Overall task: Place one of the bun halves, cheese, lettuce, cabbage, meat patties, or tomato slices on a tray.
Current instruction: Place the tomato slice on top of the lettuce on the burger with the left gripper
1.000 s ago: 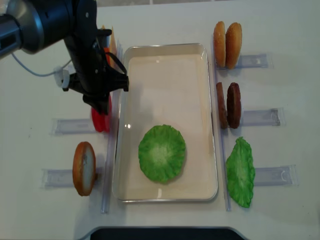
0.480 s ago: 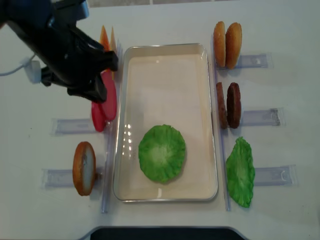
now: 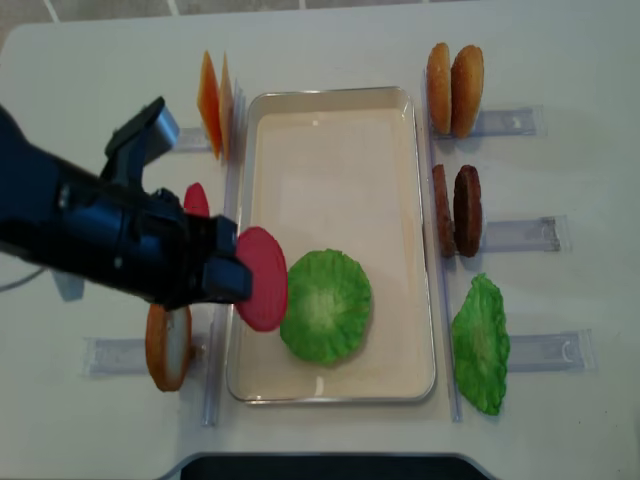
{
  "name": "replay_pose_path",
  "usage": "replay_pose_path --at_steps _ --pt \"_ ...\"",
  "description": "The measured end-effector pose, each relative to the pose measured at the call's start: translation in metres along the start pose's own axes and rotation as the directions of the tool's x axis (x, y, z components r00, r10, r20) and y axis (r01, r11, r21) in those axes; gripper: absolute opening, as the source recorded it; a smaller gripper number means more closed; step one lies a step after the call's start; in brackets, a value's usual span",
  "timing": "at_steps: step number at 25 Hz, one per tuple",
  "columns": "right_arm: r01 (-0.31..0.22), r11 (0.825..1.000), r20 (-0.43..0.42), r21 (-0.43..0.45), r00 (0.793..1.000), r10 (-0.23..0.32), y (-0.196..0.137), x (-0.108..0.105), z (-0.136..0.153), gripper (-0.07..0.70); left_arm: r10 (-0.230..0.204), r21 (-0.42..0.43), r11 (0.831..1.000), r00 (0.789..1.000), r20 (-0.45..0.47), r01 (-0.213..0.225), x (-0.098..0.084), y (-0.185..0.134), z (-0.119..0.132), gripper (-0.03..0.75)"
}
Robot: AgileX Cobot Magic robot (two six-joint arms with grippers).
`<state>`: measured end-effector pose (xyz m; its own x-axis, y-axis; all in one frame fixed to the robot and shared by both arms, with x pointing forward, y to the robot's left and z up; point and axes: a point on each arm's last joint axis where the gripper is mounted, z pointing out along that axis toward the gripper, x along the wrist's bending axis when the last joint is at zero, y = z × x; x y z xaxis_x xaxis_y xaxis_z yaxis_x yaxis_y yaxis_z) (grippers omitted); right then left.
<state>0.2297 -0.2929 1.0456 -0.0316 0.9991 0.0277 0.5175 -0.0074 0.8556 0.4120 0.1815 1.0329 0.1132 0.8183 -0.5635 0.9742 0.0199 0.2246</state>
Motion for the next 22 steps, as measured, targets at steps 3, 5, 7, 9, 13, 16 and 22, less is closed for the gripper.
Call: replay_pose_path --at_steps 3,5,7,9,13,16,22 --pt "0.000 1.000 0.000 0.000 1.000 0.000 0.000 0.000 0.000 0.535 0.027 0.010 1.000 0.997 0.066 -0.028 0.006 -0.012 0.011 0.063" --pt "0.000 1.000 0.000 0.000 1.000 0.000 0.000 0.000 0.000 0.535 0.052 0.005 0.999 0.995 0.088 -0.053 0.011 -0.018 0.019 0.062" --pt "0.000 1.000 0.000 0.000 1.000 0.000 0.000 0.000 0.000 0.535 0.062 0.003 0.998 0.992 0.112 -0.063 0.014 -0.019 0.026 0.062" --pt "0.000 1.000 0.000 0.000 1.000 0.000 0.000 0.000 0.000 0.535 0.077 0.011 0.997 0.988 0.131 -0.079 0.016 -0.017 0.036 0.062" --pt "0.000 1.000 0.000 0.000 1.000 0.000 0.000 0.000 0.000 0.535 0.049 0.039 0.998 0.984 0.169 -0.056 0.021 -0.008 0.062 0.062" --pt "0.000 1.000 0.000 0.000 1.000 0.000 0.000 0.000 0.000 0.535 0.018 0.067 0.997 0.981 0.194 -0.031 0.027 -0.003 0.082 0.062" --pt "0.000 1.000 0.000 0.000 1.000 0.000 0.000 0.000 0.000 0.535 0.024 0.083 0.996 0.976 0.218 -0.043 0.034 0.001 0.103 0.062"
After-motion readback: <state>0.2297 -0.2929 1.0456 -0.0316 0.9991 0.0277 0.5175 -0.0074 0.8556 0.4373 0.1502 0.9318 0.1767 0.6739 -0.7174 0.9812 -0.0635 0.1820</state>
